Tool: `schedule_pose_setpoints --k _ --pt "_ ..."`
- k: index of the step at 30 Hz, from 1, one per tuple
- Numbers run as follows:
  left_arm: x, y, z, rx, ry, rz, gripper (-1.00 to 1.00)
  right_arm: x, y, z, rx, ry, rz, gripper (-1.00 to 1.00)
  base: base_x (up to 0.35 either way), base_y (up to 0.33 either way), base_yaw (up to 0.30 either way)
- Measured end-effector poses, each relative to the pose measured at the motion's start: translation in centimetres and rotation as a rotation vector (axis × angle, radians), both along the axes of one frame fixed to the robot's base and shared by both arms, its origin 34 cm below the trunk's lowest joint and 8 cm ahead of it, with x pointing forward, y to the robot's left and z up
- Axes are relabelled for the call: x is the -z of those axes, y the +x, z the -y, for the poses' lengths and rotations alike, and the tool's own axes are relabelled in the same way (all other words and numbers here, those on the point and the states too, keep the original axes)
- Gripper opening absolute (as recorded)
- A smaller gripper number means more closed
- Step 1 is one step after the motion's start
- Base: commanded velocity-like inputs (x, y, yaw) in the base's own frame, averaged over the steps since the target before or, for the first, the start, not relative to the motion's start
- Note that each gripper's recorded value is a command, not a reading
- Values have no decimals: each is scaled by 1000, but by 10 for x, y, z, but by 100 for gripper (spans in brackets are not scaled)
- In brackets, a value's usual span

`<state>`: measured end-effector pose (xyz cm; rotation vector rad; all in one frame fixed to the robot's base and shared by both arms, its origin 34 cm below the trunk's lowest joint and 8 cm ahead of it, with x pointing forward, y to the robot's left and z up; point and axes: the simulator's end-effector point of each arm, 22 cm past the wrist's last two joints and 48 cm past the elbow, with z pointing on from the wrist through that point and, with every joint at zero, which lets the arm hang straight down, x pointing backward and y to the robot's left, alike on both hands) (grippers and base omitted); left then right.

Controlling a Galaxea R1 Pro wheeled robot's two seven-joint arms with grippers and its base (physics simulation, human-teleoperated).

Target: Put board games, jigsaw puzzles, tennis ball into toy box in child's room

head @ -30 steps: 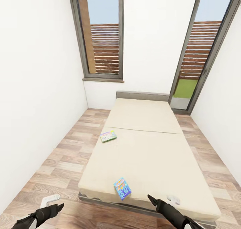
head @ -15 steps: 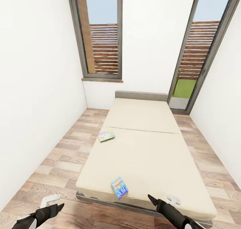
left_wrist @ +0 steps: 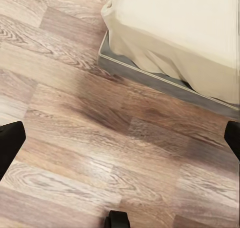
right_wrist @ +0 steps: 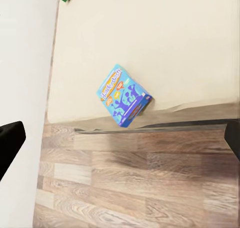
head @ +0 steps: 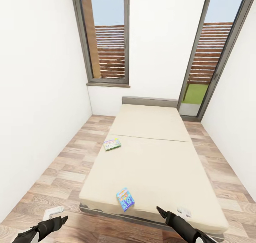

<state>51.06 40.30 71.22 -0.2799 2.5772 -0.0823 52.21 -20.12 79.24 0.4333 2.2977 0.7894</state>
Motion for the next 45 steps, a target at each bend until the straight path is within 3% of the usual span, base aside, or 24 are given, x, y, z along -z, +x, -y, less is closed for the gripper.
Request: schedule_pose_setpoints --k 9,13,16,20,24,30,38,43,45 --pt "0 0 0 0 -1 0 100 -17 13 0 -3 7 44 100 0 -126 0" --pt "0 0 0 1 -1 -1 100 -56 36 -5 -24 23 117 100 0 -189 0" --pt "0 0 0 1 -1 -1 100 -109 50 -27 -99 79 139 100 0 -146 0" --pt "0 0 1 2 -1 -2 100 -171 56 -40 -178 113 164 100 0 -41 0" --pt "1 0 4 3 -6 -3 100 -197 63 -40 -188 133 191 100 -20 -48 0" --pt "3 0 11 7 -15 -4 100 -216 74 -42 -190 148 234 100 -113 -146 0" --pt "4 -1 16 9 -23 -6 100 -232 89 -33 -150 124 330 100 -88 -181 0" --pt "4 -2 23 21 -50 -7 100 -234 90 -34 -150 123 340 100 -54 -170 0" --pt "2 -1 32 42 -88 1 100 -235 90 -34 -150 123 342 100 -12 -43 0"
